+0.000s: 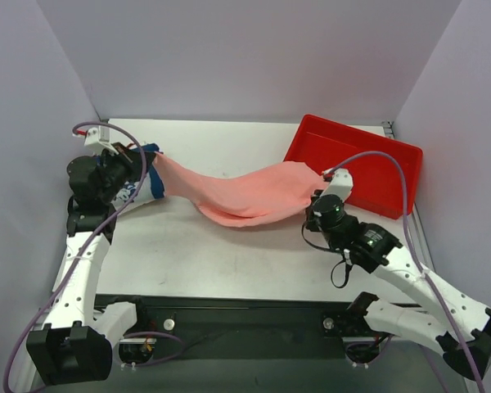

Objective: Fold and stack the t-shirts
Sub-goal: Flatten out the tshirt

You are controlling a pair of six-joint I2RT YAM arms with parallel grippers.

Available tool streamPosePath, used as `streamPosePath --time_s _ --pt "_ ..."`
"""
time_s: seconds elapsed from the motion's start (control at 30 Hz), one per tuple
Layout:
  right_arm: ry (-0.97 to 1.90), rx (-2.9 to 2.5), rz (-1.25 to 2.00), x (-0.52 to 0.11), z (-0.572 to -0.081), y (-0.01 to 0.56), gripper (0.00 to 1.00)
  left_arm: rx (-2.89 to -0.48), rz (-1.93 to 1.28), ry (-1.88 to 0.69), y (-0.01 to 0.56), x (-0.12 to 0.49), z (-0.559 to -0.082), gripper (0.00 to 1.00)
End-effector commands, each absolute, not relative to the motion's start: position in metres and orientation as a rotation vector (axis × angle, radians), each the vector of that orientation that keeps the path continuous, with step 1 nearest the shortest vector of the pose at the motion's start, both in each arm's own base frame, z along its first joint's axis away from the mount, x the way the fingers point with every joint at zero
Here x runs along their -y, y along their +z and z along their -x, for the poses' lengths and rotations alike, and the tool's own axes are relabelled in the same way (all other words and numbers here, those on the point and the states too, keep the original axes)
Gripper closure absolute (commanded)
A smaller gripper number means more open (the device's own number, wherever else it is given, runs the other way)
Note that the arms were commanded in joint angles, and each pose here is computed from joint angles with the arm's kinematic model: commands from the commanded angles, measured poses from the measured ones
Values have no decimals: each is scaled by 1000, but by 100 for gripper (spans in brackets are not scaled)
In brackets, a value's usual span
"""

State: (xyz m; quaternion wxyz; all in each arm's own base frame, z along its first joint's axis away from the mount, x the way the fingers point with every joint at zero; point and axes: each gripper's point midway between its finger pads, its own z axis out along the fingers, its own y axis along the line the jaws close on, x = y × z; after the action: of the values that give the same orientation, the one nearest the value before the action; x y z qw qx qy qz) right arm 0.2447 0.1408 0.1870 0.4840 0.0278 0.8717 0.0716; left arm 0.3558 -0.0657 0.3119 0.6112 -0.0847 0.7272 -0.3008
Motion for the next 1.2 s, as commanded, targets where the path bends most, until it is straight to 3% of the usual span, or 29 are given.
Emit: streamPosePath --time_s 0.0,0.17,0.4,0.77,0.93,1.17 --pt "103 -1945 7 -123 -260 268 100 -1416 62 -759 424 77 -342 100" --pt "177 -1770 63 -123 -259 363 100 -1299 1 -791 486 84 -312 100" --pt "381 -1481 190 -113 -212 496 100 -1077 -105 -733 595 88 -232 100" --pt "481 -1200 273 -84 -152 605 100 -867 -190 -597 690 86 -132 100" --pt "394 -1236 251 -88 -175 605 100 -881 -213 -636 689 91 -149 100" --pt "130 -1426 147 -110 -267 542 100 -1053 -154 -751 633 91 -266 100"
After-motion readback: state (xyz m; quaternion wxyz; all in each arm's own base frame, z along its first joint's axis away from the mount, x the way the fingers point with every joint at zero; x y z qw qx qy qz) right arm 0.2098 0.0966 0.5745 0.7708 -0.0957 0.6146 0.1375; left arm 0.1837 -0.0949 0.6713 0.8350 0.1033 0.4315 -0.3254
